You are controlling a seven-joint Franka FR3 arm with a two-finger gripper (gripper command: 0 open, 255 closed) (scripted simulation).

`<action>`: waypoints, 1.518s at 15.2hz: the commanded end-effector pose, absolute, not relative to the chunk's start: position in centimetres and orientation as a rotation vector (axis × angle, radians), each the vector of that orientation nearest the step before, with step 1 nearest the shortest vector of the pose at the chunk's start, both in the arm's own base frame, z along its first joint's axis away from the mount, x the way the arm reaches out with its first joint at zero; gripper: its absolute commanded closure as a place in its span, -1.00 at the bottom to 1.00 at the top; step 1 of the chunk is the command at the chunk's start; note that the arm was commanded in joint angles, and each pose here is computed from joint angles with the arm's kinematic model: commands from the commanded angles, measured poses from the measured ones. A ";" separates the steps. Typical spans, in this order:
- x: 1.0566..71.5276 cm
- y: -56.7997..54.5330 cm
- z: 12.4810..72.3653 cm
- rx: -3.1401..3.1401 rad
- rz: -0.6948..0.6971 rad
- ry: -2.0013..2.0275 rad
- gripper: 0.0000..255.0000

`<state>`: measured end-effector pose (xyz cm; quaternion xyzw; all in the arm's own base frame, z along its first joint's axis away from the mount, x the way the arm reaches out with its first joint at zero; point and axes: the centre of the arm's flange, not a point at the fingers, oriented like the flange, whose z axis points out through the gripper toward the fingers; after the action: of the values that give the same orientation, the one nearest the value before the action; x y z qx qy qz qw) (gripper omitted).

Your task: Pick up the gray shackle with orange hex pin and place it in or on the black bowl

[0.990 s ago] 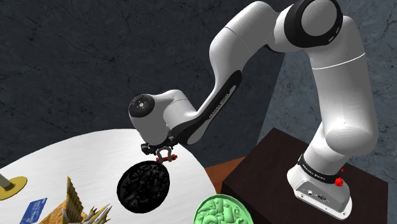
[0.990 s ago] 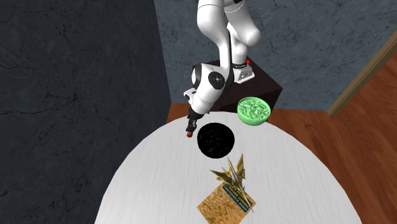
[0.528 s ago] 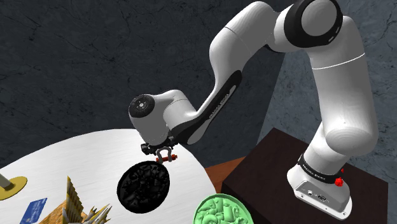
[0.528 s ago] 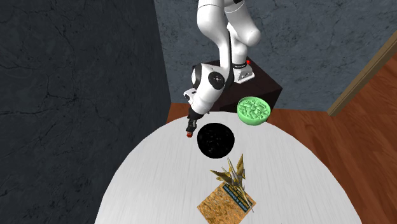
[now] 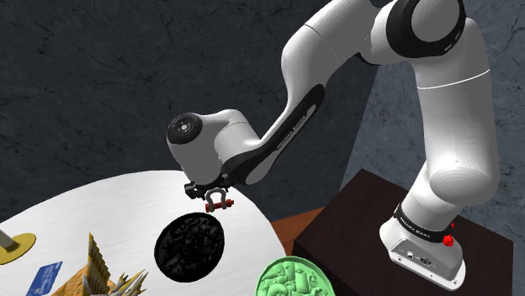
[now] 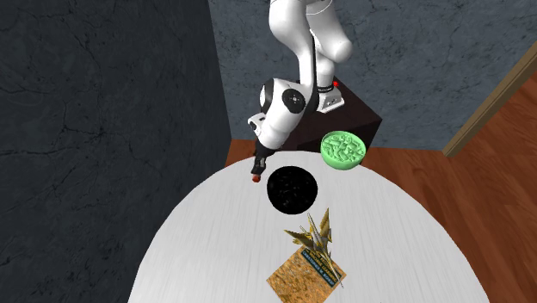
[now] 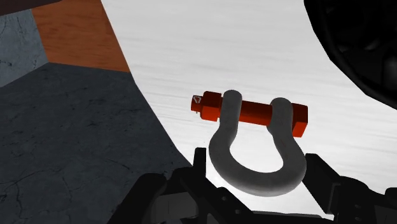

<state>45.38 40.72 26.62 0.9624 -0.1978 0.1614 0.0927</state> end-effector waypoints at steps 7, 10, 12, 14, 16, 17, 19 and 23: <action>45.4 40.7 30.9 2.857 0.479 -0.587 1.00; 45.4 40.7 32.4 2.857 0.479 -0.587 1.00; 45.4 40.7 33.5 2.857 0.479 -0.587 1.00; 45.4 40.7 34.6 2.857 0.479 -0.587 1.00; 45.4 40.7 35.6 2.857 0.479 -0.587 1.00; 45.4 40.7 36.1 2.857 0.479 -0.587 1.00; 45.4 40.7 37.2 2.857 0.479 -0.587 1.00; 45.4 40.7 39.3 2.857 0.479 -0.587 1.00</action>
<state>45.38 40.68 38.76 0.9624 -0.1979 0.1614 0.0927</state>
